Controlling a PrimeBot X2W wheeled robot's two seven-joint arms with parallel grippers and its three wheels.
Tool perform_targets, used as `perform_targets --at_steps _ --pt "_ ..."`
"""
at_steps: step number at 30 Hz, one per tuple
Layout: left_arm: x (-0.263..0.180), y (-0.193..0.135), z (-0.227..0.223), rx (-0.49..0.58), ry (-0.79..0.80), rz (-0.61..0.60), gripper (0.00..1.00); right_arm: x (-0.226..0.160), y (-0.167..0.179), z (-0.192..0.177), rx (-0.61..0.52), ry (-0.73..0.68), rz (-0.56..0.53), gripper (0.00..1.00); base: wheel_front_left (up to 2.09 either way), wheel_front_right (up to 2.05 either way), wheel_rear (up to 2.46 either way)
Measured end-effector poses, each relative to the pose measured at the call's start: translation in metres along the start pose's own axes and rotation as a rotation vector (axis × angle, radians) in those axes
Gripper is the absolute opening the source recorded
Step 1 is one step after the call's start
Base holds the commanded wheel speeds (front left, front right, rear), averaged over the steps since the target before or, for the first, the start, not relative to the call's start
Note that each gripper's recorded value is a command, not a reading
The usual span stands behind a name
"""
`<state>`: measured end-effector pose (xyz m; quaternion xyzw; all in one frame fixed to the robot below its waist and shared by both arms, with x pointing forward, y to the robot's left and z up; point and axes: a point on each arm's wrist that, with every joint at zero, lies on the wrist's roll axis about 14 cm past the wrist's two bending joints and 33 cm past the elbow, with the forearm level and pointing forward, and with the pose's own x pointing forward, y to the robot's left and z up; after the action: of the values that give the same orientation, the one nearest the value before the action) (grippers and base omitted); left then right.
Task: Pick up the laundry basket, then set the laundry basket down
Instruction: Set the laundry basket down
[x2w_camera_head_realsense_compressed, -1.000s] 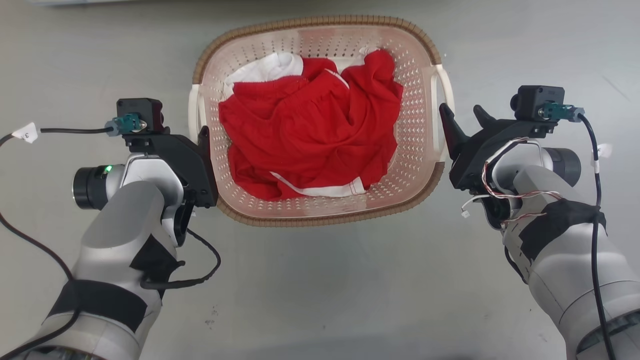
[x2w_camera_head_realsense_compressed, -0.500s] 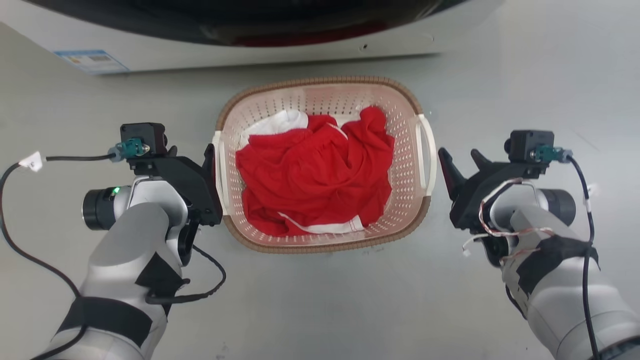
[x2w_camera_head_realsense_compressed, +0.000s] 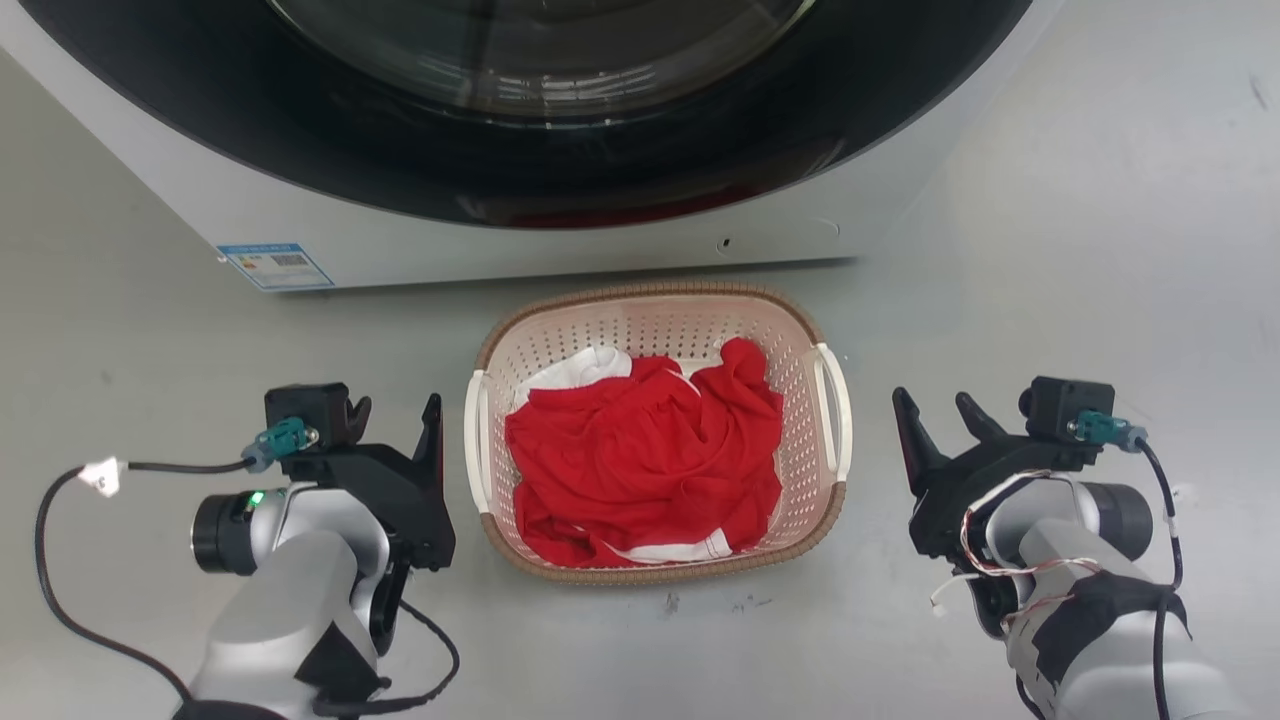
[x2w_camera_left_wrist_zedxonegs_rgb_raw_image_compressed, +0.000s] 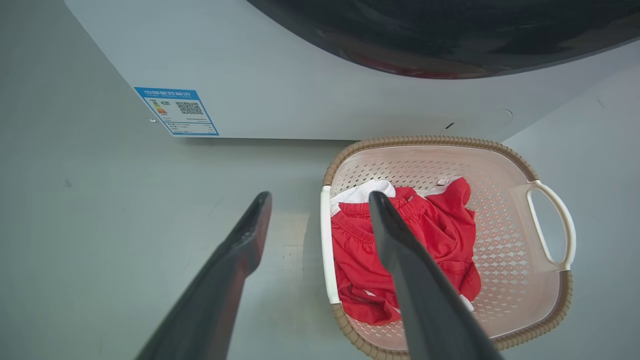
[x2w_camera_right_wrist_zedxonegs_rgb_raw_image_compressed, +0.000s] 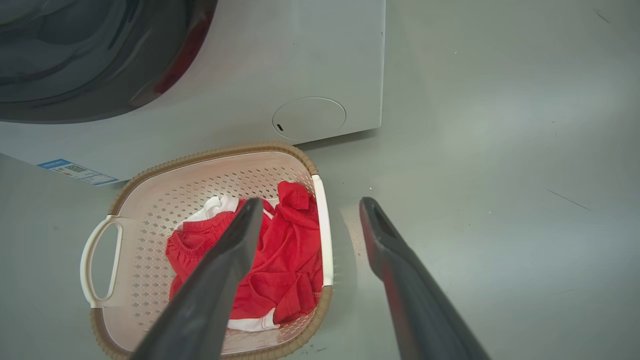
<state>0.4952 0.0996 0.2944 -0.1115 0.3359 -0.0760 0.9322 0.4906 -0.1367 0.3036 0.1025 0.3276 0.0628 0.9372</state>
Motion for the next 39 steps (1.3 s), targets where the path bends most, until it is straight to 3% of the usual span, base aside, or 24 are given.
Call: perform_targets --at_steps 19,30,39 --pt "-0.085 -0.017 0.030 0.023 -0.196 -0.011 1.00 -0.080 0.027 0.027 0.019 -0.192 0.039 1.00 0.00 0.00 0.00" --pt "-0.132 -0.025 0.048 0.054 -0.355 -0.013 1.00 -0.127 0.028 0.041 -0.052 -0.340 0.034 1.00 0.00 0.00 0.00" --pt "-0.174 -0.032 0.037 0.058 -0.454 -0.032 1.00 -0.170 0.046 0.049 -0.103 -0.485 0.069 1.00 0.00 0.00 0.00"
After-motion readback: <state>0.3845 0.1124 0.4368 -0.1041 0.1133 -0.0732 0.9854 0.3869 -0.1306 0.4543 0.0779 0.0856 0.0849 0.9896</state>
